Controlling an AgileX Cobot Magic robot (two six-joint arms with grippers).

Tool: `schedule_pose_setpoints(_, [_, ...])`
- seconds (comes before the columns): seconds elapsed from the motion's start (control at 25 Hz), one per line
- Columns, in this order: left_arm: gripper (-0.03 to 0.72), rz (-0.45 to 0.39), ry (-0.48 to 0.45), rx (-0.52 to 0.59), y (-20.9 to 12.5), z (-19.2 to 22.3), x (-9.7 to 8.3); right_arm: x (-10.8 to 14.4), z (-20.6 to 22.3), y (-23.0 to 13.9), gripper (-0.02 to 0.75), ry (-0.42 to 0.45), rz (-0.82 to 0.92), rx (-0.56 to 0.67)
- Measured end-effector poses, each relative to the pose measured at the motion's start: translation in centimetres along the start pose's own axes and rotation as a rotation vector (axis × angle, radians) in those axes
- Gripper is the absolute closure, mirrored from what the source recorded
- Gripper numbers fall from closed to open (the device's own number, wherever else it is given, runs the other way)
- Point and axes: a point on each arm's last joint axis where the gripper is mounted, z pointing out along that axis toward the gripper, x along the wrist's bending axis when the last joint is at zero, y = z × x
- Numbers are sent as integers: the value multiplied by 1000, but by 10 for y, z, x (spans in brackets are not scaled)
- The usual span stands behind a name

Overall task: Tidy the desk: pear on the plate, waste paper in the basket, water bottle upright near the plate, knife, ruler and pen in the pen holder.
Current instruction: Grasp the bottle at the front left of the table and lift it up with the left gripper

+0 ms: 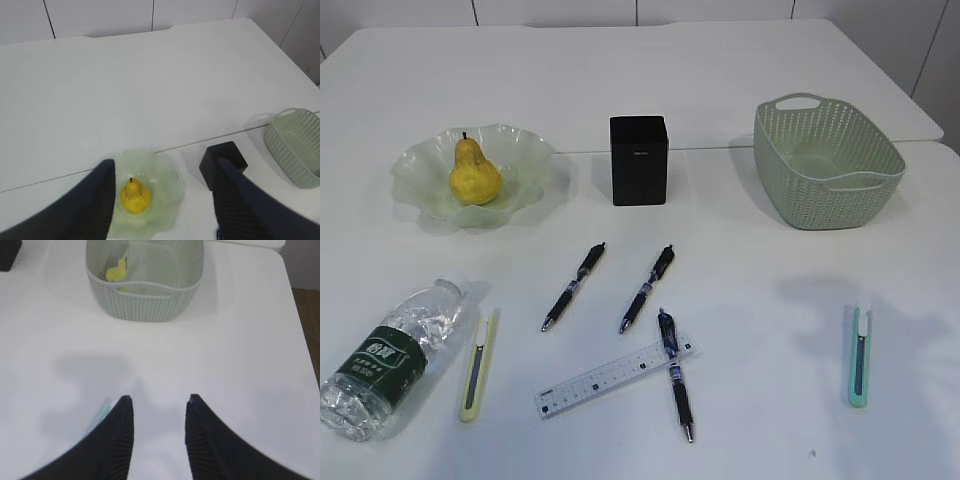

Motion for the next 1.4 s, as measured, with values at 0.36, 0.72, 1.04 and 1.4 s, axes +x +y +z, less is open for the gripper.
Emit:
schedule_pose_setpoints(0.36, [233, -72, 5, 311, -60, 58, 14, 2, -42, -21, 444, 12, 91, 14])
schedule_pose_setpoints(0.72, [142, 2, 41, 629, -135, 113, 4, 7, -44, -33, 444, 59, 172, 154])
schedule_pose_setpoints(1.04, [97, 98, 20, 787, -173, 174, -23, 8, -46, -42, 444, 64, 168, 255])
schedule_pose_setpoints(1.4, [97, 105, 63, 1036, -246, 206, -13, 8, -47, -46, 444, 66, 161, 297])
